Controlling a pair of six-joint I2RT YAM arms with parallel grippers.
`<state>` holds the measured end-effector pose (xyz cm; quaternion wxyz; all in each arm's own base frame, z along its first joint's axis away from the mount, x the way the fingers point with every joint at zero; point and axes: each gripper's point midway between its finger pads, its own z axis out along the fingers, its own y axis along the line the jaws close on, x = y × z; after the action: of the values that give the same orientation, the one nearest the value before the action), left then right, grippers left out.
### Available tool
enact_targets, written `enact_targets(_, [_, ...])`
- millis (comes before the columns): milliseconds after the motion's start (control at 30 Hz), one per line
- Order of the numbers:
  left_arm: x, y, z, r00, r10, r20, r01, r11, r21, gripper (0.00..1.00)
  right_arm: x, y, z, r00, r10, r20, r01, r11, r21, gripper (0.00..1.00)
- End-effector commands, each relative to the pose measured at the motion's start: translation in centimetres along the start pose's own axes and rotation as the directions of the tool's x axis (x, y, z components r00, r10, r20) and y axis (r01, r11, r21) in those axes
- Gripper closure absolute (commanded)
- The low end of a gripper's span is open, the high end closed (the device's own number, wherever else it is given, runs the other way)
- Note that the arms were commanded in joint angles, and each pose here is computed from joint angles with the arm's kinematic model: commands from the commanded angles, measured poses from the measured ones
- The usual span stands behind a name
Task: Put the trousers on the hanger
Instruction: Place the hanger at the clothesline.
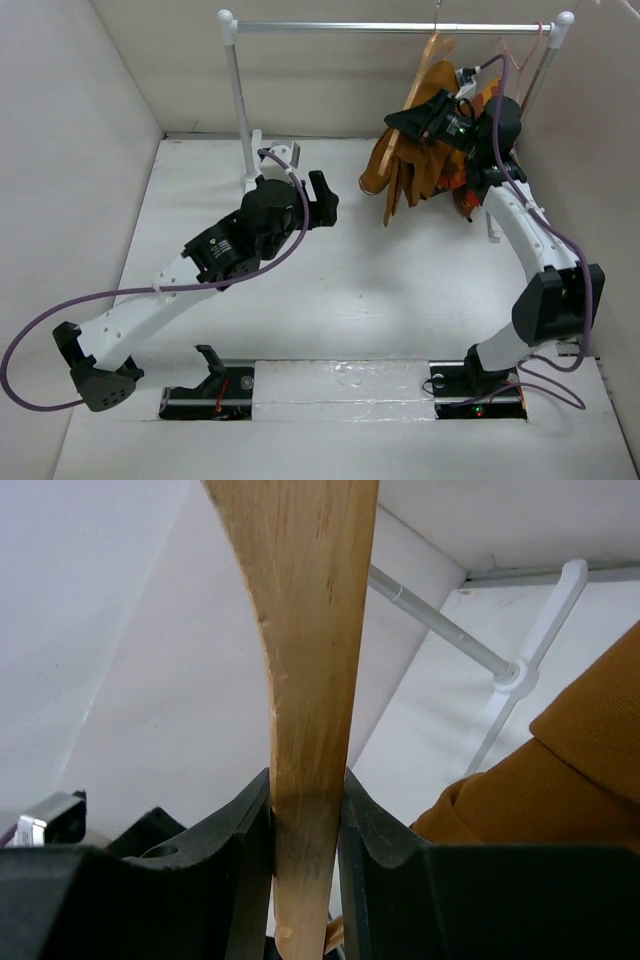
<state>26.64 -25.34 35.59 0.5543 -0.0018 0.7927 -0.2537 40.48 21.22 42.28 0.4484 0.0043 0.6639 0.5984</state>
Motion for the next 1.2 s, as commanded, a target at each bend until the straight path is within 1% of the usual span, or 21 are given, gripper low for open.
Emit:
enact_targets(0, [-0.8,-1.0,-0.6,0.998,-0.066,0.021,0.065,0.997,0.052,0.30,-4.5,8.5,-0.3,0.942,-0.308,0.137,0.334,0.908,-0.253,1.00])
enact_targets(167, [0.2,-0.7,-0.2,0.998,-0.057,-0.002,0.057,0.998,0.040,0.30,-5.5,6.1,0.3,0.951,-0.267,0.159,0.297,0.930,-0.217,1.00])
enact_targets(300, [0.7,-0.3,-0.2,0.999,-0.051,-0.010,0.051,0.998,0.030,0.31,-5.2,4.2,0.4,0.959,-0.239,0.152,0.268,0.941,-0.208,1.00])
enact_targets(333, [0.8,-0.1,-0.1,0.999,-0.047,-0.012,0.047,0.999,0.025,0.30,-5.1,2.9,0.4,0.963,-0.223,0.149,0.249,0.949,-0.192,1.00])
enact_targets(533, [1.3,0.0,0.3,0.999,-0.038,-0.022,0.038,0.999,0.014,0.30,-4.4,1.0,0.7,0.971,-0.200,0.134,0.221,0.961,-0.168,1.00])
enact_targets(600, [1.5,0.1,0.5,0.999,-0.037,-0.022,0.037,0.999,0.010,0.30,-3.7,-0.2,0.5,0.975,-0.187,0.122,0.203,0.969,-0.143,0.95])
enact_targets(633, [1.7,0.1,0.6,0.999,-0.034,-0.024,0.034,0.999,0.007,0.30,-3.4,-0.6,0.5,0.976,-0.183,0.117,0.198,0.971,-0.136,0.89])
enact_targets(700, [2.5,0.3,1.1,0.999,-0.028,-0.030,0.028,1.000,0.007,0.30,-2.8,-1.6,0.3,0.979,-0.171,0.106,0.183,0.977,-0.112,0.86])
enact_targets(767, [2.9,0.3,1.2,0.999,-0.025,-0.036,0.026,1.000,0.014,0.30,-2.4,-1.8,0.2,0.981,-0.171,0.096,0.181,0.977,-0.111,0.80])
enact_targets(800, [3.0,0.3,1.2,0.999,-0.026,-0.040,0.026,1.000,0.014,0.29,-2.2,-1.9,0.1,0.980,-0.177,0.088,0.185,0.977,-0.105,0.73])
enact_targets(833, [3.2,0.2,1.4,0.999,-0.026,-0.045,0.027,1.000,0.017,0.29,-2.3,-1.8,0.1,0.979,-0.183,0.087,0.191,0.977,-0.096,0.62])
enact_targets(900, [3.1,0.1,1.4,0.999,-0.028,-0.044,0.029,0.999,0.017,0.29,-2.4,-2.2,-0.1,0.975,-0.208,0.083,0.212,0.976,-0.048,0.54])
enact_targets(933, [3.2,0.0,1.5,0.998,-0.026,-0.049,0.027,0.999,0.018,0.29,-2.7,-1.5,-0.3,0.970,-0.227,0.087,0.231,0.972,-0.040,0.50])
enact_targets(967, [3.1,0.0,1.5,0.998,-0.026,-0.048,0.027,1.000,0.016,0.29,-2.9,-2.2,-0.7,0.973,-0.217,0.084,0.217,0.976,0.003,0.49])
enact_targets(1000, [2.9,-0.1,1.5,0.999,-0.026,-0.045,0.027,0.999,0.019,0.29,-3.0,-2.2,-0.9,0.964,-0.251,0.082,0.250,0.968,0.026,0.47])
enact_targets(1033, [2.8,-0.1,1.5,0.999,-0.025,-0.043,0.026,1.000,0.016,0.28,-3.3,-1.4,-1.2,0.957,-0.277,0.089,0.275,0.961,0.035,0.01])
enact_targets(1067, [2.7,-0.2,1.6,0.999,-0.022,-0.042,0.023,1.000,0.015,0.28,-4.1,-1.2,-1.6,0.954,-0.287,0.092,0.282,0.957,0.064,0.00])
enact_targets(1100, [1.9,0.0,1.6,0.999,-0.027,-0.030,0.027,1.000,0.008,0.27,-4.6,-0.9,-2.0,0.940,-0.327,0.093,0.321,0.944,0.079,0.00])
enact_targets(1167, [1.8,0.2,2.2,0.998,-0.038,-0.058,0.039,0.999,0.015,0.25,-5.9,1.5,-2.7,0.911,-0.394,0.118,0.388,0.919,0.078,0.00])
